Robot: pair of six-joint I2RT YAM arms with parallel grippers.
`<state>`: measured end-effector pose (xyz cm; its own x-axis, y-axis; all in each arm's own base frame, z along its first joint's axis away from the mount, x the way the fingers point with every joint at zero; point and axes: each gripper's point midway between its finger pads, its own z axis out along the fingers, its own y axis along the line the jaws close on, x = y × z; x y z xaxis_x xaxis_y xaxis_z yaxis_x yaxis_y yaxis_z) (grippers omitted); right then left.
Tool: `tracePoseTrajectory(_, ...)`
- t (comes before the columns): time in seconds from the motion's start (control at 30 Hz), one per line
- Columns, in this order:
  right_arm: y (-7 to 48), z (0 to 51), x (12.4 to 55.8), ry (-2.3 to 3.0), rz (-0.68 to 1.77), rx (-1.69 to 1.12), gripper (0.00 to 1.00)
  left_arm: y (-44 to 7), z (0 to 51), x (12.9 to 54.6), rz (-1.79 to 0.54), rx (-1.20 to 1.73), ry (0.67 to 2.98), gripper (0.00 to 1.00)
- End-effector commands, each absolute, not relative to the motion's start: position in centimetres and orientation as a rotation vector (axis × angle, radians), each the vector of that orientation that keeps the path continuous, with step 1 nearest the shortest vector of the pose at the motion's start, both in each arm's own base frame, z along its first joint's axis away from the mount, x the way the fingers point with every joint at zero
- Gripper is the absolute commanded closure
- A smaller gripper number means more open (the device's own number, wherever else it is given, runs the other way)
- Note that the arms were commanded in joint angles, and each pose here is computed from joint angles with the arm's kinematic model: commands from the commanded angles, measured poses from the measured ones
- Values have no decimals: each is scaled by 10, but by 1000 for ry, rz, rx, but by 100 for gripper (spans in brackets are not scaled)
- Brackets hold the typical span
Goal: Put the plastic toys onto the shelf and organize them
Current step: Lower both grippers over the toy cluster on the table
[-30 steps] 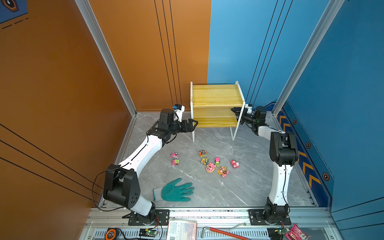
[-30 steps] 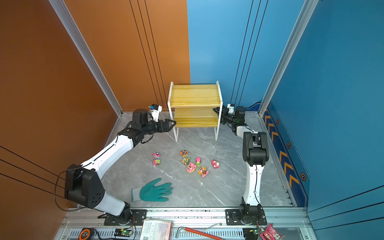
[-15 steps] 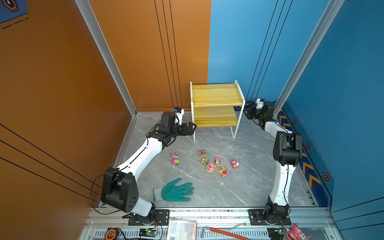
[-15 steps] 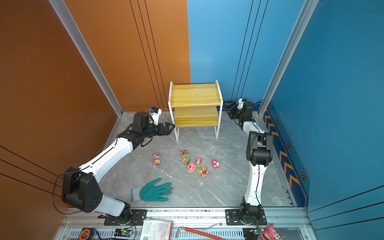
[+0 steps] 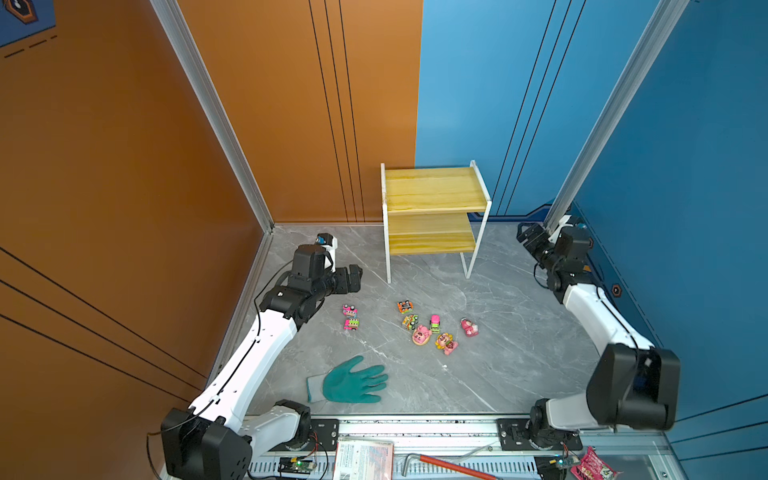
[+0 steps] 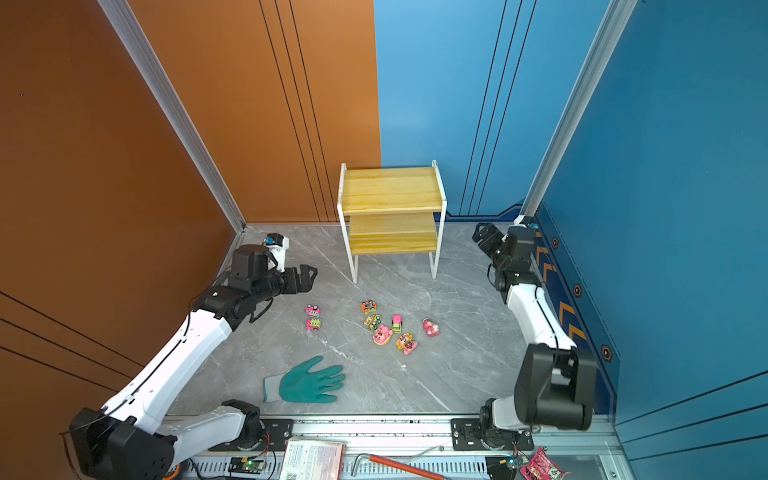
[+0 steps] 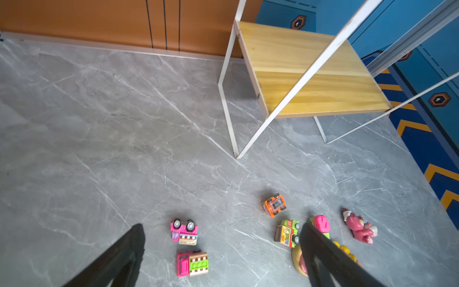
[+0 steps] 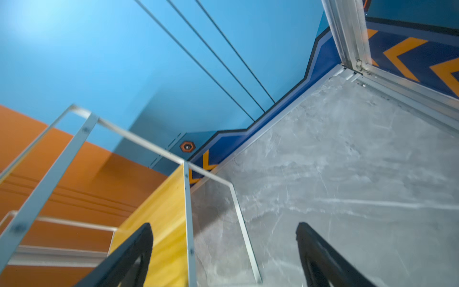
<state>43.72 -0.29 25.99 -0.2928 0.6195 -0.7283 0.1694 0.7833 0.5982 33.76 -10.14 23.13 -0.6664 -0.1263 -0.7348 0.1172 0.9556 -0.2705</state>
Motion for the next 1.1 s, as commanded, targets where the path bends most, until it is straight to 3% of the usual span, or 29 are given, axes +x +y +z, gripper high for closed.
tracePoseTrajectory(0.0,19,208,375,2096,214,470,12,-91,191,312,-348,-80,2438,2)
tracePoseTrajectory(0.2,99,147,296,2389,195,192,19,-99,169,308,-388,-56,2524,2)
tracePoseTrajectory(0.37,142,111,262,2582,186,-10,20,-118,151,304,-476,-29,2600,2)
tracePoseTrajectory(0.63,139,91,265,2705,128,-63,25,-145,125,291,-512,94,2693,1)
tracePoseTrajectory(0.97,139,66,279,2823,364,-53,31,-173,127,288,-620,188,2689,0)
tracePoseTrajectory(1.07,136,59,284,2836,386,-57,37,-177,134,287,-646,202,2671,0)
